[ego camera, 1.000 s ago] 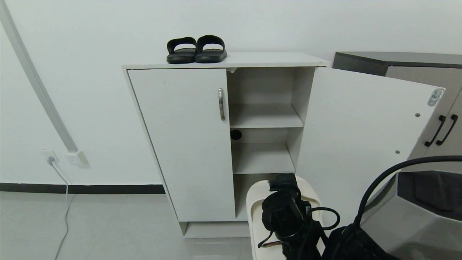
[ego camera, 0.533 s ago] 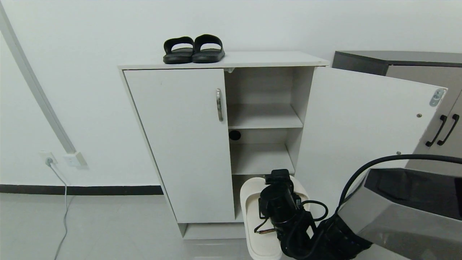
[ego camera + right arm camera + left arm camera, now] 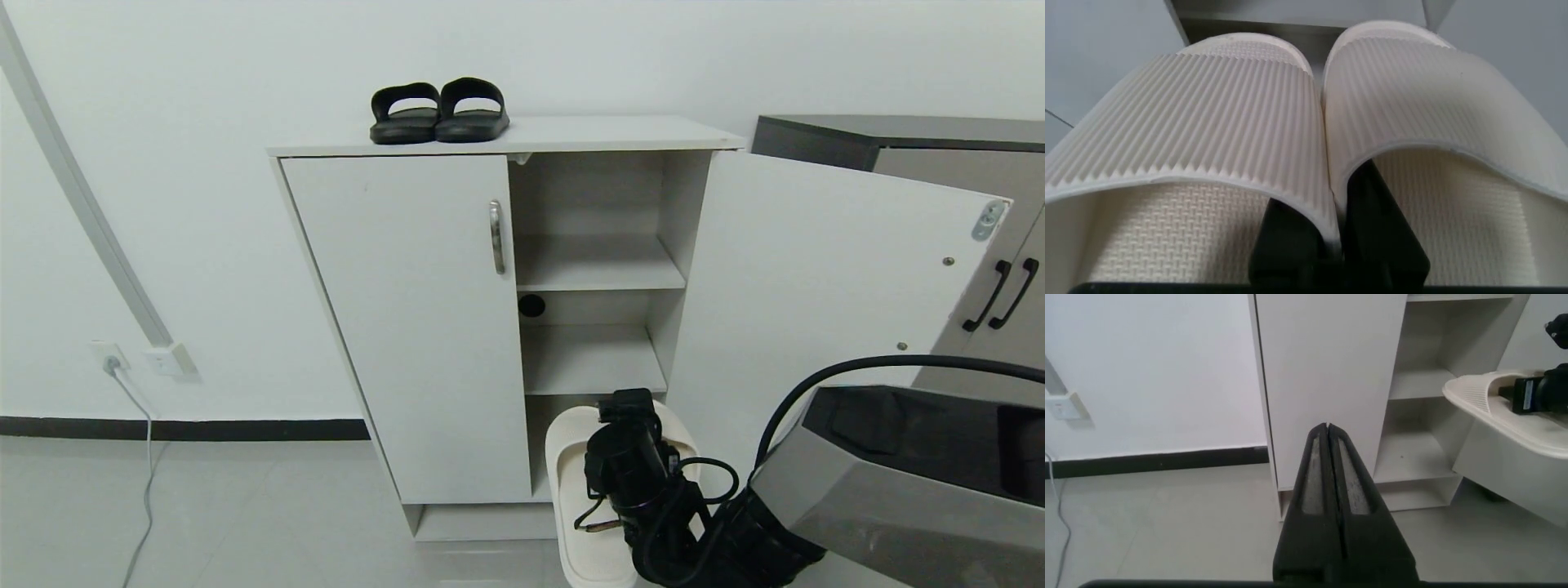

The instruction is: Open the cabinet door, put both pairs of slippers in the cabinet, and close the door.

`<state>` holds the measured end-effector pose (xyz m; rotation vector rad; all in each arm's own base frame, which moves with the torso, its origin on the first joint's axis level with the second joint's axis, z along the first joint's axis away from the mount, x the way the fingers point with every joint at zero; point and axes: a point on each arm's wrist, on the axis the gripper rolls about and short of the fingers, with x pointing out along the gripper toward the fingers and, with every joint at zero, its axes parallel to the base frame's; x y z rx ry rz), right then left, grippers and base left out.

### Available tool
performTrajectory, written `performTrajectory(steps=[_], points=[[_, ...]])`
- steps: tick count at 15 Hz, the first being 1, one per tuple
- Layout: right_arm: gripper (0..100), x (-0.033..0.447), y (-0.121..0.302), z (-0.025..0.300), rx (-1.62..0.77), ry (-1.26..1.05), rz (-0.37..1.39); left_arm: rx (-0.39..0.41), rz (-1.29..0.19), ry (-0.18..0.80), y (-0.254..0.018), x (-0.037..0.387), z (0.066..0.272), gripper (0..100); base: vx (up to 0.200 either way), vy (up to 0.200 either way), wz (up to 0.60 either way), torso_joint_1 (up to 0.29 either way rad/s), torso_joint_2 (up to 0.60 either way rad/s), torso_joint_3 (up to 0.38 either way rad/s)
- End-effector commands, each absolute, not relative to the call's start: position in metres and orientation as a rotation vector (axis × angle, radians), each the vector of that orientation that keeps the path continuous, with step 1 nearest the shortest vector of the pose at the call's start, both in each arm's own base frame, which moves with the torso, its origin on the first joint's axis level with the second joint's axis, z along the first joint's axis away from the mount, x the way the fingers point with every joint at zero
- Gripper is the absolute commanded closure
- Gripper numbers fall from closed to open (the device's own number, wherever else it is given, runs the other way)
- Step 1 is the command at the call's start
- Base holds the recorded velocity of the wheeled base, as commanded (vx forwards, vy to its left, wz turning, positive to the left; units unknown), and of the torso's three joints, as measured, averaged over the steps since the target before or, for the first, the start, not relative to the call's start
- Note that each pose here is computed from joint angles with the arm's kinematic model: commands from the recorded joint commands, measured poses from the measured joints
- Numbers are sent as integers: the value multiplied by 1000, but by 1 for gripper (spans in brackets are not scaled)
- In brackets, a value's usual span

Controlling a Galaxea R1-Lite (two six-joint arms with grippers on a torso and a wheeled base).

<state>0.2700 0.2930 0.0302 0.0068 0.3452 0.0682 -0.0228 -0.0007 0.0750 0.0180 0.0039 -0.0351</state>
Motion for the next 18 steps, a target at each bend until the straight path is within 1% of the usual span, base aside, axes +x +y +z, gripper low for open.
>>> performTrajectory(steps=[1,4,15,18], points=[[100,269,294,31,8,344,72,18,-35,6,-1,-23,75,100,0,0,0,0,0,0],[100,269,294,29,8,348,75,18,-35,4,-1,-23,75,100,0,0,0,4,4,-115],[100,271,295,26,14,344,72,20,-35,6,-1,-23,75,100,0,0,0,3,5,-193],[100,276,299,19,35,250,90,20,-35,6,-1,-23,75,100,0,0,0,4,1,-28]])
